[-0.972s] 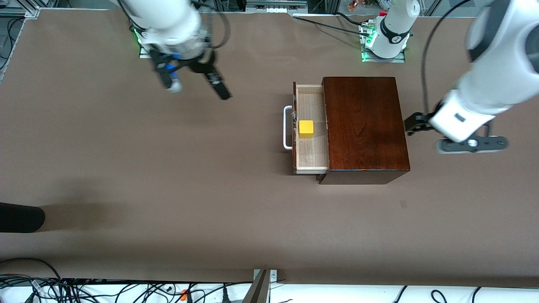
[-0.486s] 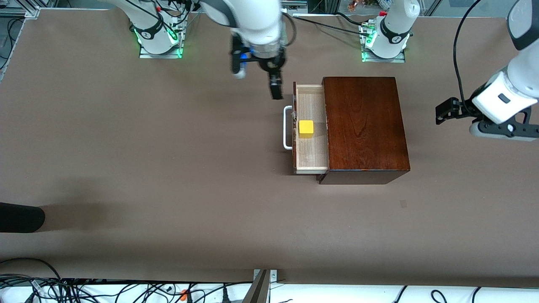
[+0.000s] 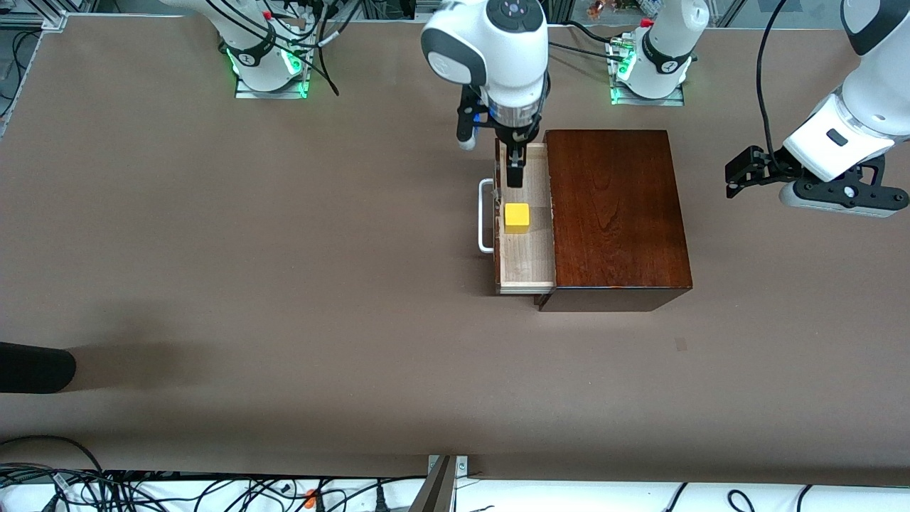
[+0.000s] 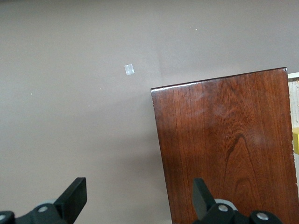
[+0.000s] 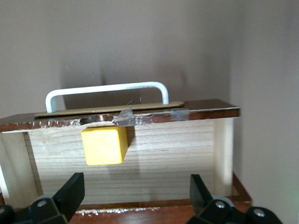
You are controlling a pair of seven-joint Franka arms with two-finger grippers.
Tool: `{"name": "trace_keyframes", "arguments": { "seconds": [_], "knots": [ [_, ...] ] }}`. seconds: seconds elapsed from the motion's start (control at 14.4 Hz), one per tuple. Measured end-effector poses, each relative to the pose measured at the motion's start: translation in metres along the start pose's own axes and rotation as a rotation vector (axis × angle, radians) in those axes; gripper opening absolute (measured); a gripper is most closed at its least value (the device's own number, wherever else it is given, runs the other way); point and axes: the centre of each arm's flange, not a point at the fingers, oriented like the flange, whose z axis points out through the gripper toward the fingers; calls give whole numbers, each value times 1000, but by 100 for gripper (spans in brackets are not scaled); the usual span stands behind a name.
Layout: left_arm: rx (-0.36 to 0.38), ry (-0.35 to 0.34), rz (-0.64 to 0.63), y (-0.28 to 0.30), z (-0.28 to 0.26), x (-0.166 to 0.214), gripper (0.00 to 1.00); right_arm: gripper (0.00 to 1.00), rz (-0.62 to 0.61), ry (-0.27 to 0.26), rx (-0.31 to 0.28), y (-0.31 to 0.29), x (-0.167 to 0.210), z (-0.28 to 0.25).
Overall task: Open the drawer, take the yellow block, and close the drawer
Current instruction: 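Lower the right gripper into the drawer and grasp the yellow cube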
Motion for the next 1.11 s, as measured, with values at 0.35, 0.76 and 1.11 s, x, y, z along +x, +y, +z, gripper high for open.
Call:
{"name": "trace_keyframes", "arguments": {
  "seconds": [0.35, 0.76, 1.11],
  "knots": [
    [0, 2, 0, 0, 0, 0, 100, 100, -2, 0, 6, -14, 3, 40],
    [0, 0, 16, -3, 0, 0, 100, 100, -3, -10, 23, -28, 8, 76],
    [0, -4, 23, -6, 0, -1, 100, 100, -4, -14, 35, -33, 10, 81]
  ]
}}
